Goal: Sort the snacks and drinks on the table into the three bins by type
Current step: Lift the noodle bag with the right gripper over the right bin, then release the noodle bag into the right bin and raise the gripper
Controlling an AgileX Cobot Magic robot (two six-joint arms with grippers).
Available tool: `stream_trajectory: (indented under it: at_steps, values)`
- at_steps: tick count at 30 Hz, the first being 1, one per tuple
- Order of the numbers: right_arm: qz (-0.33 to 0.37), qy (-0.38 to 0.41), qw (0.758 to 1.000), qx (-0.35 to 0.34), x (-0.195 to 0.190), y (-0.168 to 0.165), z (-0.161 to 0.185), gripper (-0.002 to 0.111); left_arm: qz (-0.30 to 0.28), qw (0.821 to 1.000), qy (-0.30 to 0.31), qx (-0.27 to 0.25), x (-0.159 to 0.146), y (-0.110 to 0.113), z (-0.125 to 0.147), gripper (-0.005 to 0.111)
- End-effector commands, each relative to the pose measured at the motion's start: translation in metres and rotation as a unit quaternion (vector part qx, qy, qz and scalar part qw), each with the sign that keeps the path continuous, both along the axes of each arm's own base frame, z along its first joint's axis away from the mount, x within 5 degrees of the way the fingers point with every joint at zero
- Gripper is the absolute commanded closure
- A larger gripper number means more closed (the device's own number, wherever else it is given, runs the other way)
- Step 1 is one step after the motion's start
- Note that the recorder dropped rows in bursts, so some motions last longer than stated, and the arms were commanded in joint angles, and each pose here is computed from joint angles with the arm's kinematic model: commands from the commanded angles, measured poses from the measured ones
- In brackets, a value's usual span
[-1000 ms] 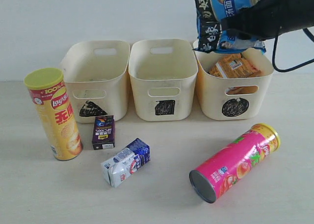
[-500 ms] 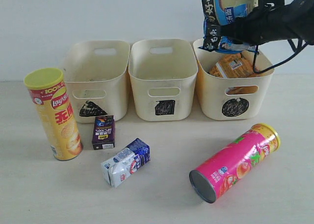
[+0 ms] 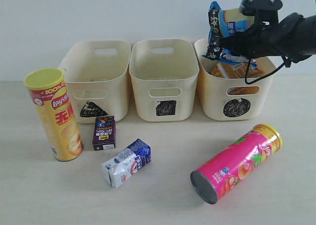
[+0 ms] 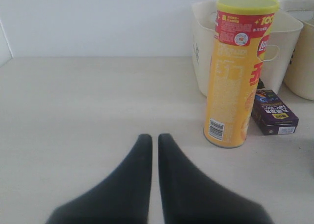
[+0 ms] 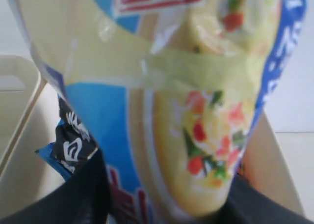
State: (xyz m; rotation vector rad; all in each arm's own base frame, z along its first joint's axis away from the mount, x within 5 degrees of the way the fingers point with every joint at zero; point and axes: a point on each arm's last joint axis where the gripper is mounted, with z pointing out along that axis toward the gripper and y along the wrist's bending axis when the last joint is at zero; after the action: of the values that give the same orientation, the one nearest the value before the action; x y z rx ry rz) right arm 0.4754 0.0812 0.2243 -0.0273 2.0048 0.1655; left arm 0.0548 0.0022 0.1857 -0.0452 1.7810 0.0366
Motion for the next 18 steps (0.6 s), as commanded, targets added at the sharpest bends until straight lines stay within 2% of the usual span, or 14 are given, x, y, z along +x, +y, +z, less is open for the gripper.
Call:
stream_trajectory:
  at_steps: [1,5,8,13,18]
  values:
    - [-0.018,-0.019,1.000,0.016,0.0020,-0.0036,0.0089,0.091,0.002,1.000,-0.007,-0.005,-0.0002,0.0001,0.0018,0.102]
    - [-0.024,-0.008,0.999,0.042,0.0014,-0.0026,0.0077,0.055,0.002,1.000,-0.007,-0.005,-0.0002,0.0001,0.0018,0.102]
    - [-0.039,0.004,0.996,0.084,0.0009,-0.0018,0.0067,0.040,0.002,1.000,-0.007,-0.005,-0.0002,0.0001,0.0018,0.102]
    - [-0.048,0.009,0.993,0.106,0.0007,-0.0016,0.0064,0.038,0.002,1.000,-0.007,-0.005,-0.0002,0.0001,0.0018,0.102]
    - [-0.037,-0.003,0.996,0.082,-0.0007,-0.0021,0.0135,0.038,0.002,1.000,-0.007,-0.005,-0.0002,0.0001,0.0018,0.102]
